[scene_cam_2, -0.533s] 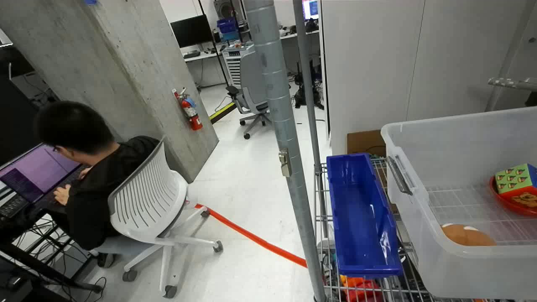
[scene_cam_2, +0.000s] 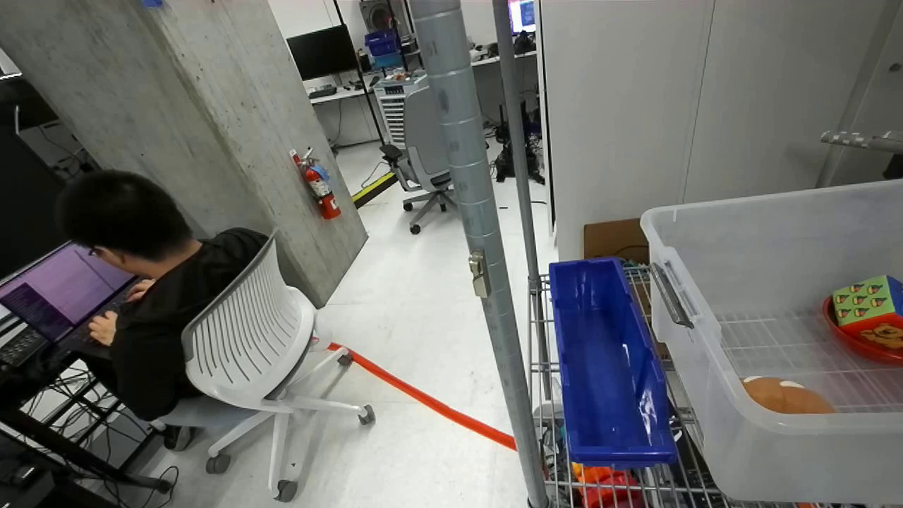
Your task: Move the pillow from left to right.
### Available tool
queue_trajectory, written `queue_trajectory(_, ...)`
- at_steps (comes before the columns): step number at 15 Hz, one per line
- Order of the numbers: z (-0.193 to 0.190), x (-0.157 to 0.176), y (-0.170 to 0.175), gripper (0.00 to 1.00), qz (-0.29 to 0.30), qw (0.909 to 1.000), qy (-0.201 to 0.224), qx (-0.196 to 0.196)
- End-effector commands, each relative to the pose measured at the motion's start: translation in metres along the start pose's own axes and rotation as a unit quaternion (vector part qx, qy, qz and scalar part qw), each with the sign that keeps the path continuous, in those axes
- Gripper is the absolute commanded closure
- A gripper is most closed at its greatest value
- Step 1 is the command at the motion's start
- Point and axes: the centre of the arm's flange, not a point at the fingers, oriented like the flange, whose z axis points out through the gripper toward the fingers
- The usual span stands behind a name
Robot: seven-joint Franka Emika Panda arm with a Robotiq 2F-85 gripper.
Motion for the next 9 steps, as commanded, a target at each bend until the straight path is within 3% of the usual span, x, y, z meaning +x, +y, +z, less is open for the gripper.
queue_trajectory(1, 0.000, 0.000, 0.000, 0.00, 0.000, 1.0000, 0.000, 0.000)
queue_trajectory(4, 0.000, 0.000, 0.000, 0.00, 0.000, 1.0000, 0.000, 0.000)
queue_trajectory(9, 0.023, 0.054, 0.028, 0.00, 0.040, 0.9988, 0.027, 0.009)
